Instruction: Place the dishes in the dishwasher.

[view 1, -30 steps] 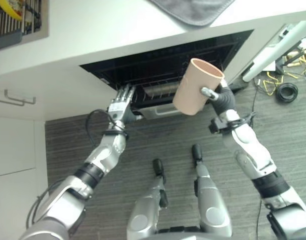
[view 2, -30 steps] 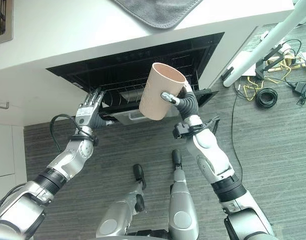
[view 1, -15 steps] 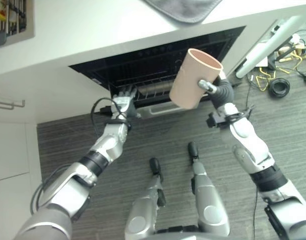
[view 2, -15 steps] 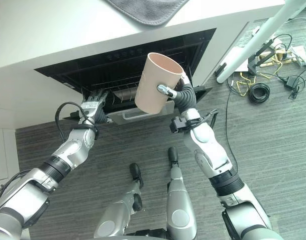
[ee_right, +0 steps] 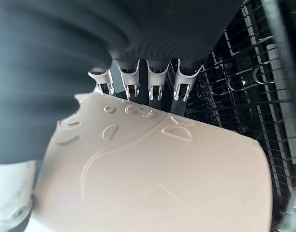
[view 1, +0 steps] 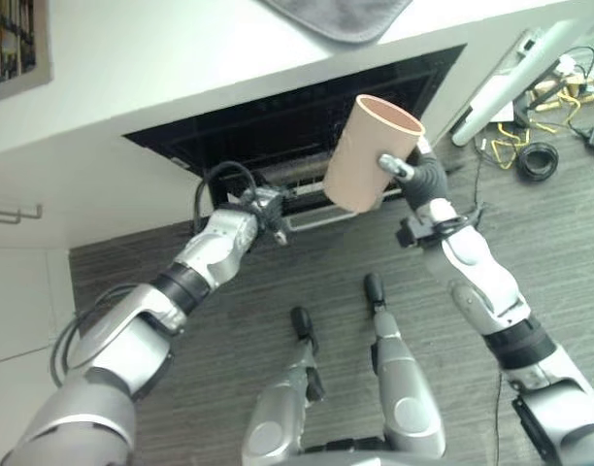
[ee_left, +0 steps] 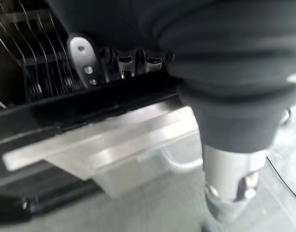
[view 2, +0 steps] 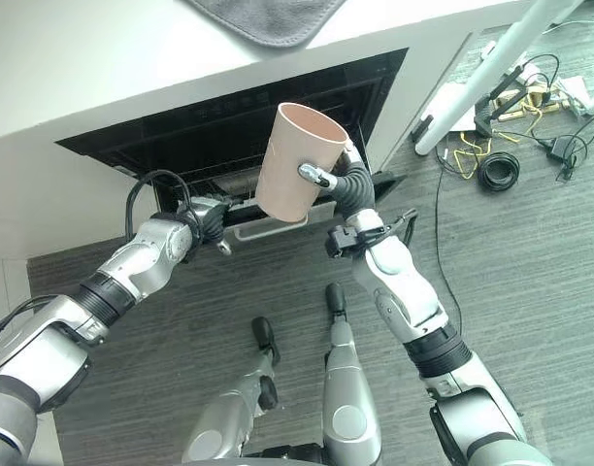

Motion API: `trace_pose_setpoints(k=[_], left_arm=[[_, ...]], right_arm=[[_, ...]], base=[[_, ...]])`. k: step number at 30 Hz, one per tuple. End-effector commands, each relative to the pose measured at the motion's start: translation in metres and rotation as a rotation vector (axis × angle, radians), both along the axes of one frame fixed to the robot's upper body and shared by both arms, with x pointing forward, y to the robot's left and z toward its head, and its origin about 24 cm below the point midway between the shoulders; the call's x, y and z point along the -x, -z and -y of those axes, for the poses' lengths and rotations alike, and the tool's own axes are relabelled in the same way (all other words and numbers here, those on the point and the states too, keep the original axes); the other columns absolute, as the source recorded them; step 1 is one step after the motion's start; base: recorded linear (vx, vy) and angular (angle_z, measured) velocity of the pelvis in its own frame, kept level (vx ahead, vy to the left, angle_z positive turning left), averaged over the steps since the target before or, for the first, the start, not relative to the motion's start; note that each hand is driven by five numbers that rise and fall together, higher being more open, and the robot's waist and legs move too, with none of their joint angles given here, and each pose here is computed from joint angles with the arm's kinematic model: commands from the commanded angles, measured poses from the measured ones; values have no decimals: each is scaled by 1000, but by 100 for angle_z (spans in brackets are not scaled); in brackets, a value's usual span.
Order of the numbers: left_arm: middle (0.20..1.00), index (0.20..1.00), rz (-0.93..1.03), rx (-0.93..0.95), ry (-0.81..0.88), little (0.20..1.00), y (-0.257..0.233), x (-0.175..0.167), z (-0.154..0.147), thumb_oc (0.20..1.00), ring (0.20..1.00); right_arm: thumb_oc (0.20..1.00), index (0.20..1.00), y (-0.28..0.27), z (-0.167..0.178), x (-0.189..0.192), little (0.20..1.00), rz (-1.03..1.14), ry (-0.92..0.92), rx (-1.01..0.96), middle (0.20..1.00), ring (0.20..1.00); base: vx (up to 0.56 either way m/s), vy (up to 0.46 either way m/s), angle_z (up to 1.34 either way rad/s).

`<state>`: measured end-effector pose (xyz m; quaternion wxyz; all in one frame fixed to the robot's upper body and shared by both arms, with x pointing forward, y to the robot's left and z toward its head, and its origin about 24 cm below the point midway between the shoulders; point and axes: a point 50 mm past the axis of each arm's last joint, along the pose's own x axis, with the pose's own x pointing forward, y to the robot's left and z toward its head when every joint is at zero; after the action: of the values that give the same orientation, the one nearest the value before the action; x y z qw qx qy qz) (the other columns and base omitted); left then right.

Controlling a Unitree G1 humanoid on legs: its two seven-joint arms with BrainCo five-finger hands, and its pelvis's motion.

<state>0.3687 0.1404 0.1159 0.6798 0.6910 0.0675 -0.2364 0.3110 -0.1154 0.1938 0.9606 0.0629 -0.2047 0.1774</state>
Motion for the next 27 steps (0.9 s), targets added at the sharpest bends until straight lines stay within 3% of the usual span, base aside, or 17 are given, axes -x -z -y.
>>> trace_pose_setpoints(k=[1,8,19,27], left_arm=[[1000,1000,-436,16,60,1000,83,40,18,1000,1000],[1000,1000,-620,-8,106,1000,97,52,32,1000,1000],[1000,1000,-510,-3,170,1000,76,46,36,1000,1000],[1000,1000,-610,-77,264,1000,76,54,43,1000,1000]], right_arm=[[200,200,-42,-13,10,200,157,-92,-67,200,200],[200,200,-46,-17,10,200,159,-95,-52,200,200],[200,200,-41,-12,8,200,159,-53,-19,200,200],[200,200,-47,-11,5,200,175,-42,-35,200,200]], base=[[0,0,0],[2,3,0],[0,0,0],[2,-5,0]])
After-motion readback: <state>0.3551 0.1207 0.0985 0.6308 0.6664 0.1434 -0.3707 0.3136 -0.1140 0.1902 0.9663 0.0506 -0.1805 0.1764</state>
